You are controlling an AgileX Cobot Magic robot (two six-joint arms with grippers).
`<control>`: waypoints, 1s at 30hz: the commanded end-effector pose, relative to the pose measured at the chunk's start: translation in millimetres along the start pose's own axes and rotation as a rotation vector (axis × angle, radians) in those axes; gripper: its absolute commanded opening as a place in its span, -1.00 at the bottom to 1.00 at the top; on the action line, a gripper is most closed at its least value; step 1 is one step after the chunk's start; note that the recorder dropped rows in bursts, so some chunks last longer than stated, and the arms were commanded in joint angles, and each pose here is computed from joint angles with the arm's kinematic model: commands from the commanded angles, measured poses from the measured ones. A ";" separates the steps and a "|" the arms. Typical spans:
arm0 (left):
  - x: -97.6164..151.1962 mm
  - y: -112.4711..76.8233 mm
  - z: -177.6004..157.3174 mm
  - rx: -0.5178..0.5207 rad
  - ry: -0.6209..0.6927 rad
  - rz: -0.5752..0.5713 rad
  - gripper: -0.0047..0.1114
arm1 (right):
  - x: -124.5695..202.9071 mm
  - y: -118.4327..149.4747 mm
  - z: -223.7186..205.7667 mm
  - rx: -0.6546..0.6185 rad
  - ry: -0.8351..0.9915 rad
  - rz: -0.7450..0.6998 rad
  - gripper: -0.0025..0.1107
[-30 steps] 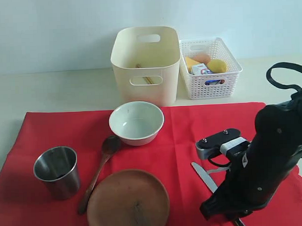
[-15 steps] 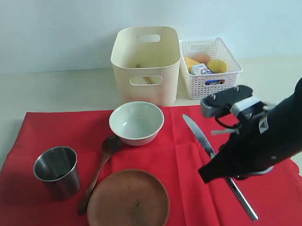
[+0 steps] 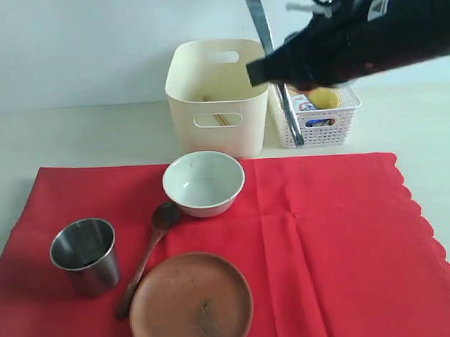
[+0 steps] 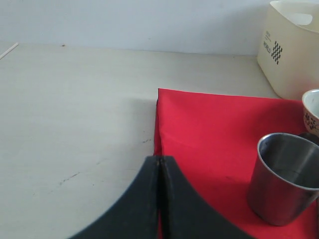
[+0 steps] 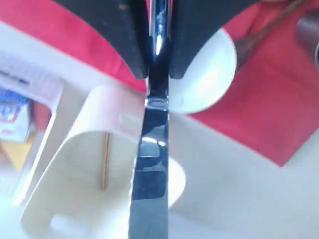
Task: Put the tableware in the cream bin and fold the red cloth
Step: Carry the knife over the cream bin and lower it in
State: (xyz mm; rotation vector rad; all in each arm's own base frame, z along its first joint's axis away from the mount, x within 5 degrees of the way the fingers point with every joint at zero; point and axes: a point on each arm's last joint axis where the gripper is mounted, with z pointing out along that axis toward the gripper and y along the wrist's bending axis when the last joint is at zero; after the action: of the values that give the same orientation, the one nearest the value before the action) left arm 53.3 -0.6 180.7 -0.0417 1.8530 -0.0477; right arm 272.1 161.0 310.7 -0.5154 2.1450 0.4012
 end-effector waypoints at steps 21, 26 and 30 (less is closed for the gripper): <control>-0.5 -0.2 -0.2 0.002 -0.015 -0.010 -0.92 | -75.7 -68.9 166.1 0.139 -0.223 -0.034 -0.96; -0.5 -0.2 -0.2 0.002 -0.015 -0.010 -0.92 | -81.1 -72.3 188.2 0.138 -0.239 -0.039 -0.96; -0.5 -0.2 -0.2 0.002 -0.015 -0.010 -0.92 | -81.7 -73.8 197.5 0.140 -0.242 -0.064 -0.96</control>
State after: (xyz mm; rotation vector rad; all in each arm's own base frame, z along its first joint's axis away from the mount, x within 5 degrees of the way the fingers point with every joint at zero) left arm 53.3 -0.6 180.7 -0.0417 1.8530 -0.0477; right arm 481.3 206.1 253.9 -0.4235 1.9382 0.2772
